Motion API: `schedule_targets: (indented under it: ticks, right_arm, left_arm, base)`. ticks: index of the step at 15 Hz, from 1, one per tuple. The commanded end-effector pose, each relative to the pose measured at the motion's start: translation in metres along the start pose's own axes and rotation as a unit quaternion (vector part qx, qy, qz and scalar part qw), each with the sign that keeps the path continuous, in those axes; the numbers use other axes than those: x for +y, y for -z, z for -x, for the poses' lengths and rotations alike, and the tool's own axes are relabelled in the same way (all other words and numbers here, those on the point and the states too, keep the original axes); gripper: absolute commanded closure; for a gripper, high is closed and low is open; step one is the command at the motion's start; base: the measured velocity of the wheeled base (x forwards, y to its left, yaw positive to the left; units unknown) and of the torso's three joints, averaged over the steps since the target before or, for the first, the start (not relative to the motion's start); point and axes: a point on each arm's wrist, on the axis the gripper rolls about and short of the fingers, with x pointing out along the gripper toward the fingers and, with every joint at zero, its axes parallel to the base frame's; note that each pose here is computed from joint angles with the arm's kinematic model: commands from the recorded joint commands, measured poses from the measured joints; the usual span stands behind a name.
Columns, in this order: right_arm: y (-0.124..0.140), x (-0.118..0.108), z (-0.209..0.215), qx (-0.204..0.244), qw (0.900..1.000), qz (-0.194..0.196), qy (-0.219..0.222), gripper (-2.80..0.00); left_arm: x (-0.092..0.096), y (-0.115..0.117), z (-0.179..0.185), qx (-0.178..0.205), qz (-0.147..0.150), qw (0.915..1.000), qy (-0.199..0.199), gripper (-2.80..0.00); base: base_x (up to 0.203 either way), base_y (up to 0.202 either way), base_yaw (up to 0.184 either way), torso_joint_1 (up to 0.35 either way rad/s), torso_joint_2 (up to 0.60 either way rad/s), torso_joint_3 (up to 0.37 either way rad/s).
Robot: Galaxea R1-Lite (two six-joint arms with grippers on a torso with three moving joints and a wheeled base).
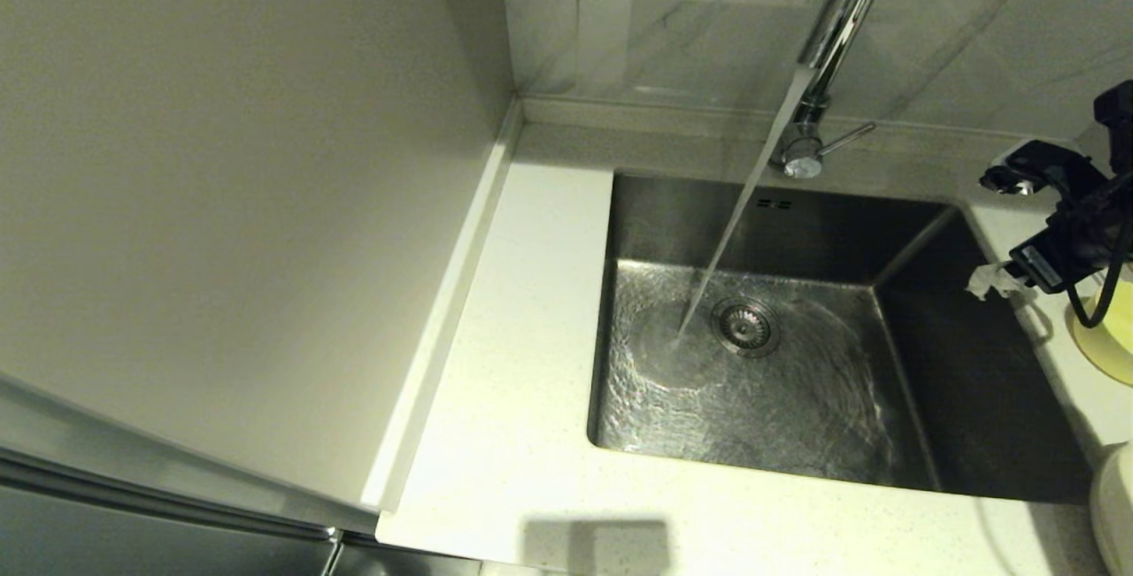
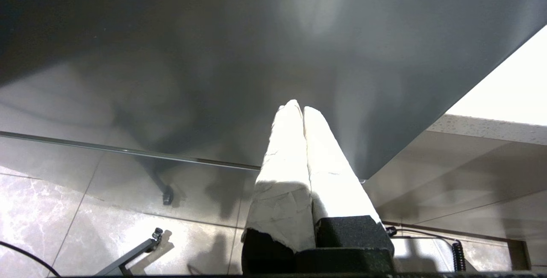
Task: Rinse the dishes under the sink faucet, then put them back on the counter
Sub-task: Pick up the chopsticks
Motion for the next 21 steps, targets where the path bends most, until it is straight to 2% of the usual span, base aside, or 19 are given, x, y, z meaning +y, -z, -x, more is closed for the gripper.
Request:
schedule_targets:
  ticks: [1, 3, 8, 10, 21]
  right_arm:
    - [-0.001, -0.001, -0.003, 0.006, 1.000, 0.004, 0.024, -2.80]
    - [-0.006, -0.004, -0.012, 0.007, 0.997, 0.004, 0.076, -2.80]
    - [-0.002, -0.010, -0.036, 0.013, 0.994, 0.013, 0.105, -2.80]
    - [0.000, -0.016, -0.048, 0.011, 0.991, 0.021, 0.130, -2.80]
    - [0.015, -0.036, -0.093, 0.043, 0.987, 0.014, 0.156, -2.80]
  left_arm:
    - [0.000, 0.000, 0.000, -0.001, 0.000, 1.0000, 0.000, 0.00]
    - [0.000, 0.000, 0.000, -0.001, 0.000, 1.0000, 0.000, 0.00]
    - [0.000, 0.000, 0.000, -0.001, 0.000, 1.0000, 0.000, 0.00]
    - [0.000, 0.000, 0.000, -0.001, 0.000, 1.0000, 0.000, 0.00]
    - [0.000, 0.000, 0.000, -0.001, 0.000, 1.0000, 0.000, 0.00]
  base:
    - [0.000, 0.000, 0.000, 0.000, 0.00, 0.000]
    - [0.000, 0.000, 0.000, 0.000, 0.00, 0.000]
    - [0.000, 0.000, 0.000, 0.000, 0.00, 0.000]
    - [0.000, 0.000, 0.000, 0.000, 0.00, 0.000]
    - [0.000, 0.000, 0.000, 0.000, 0.00, 0.000]
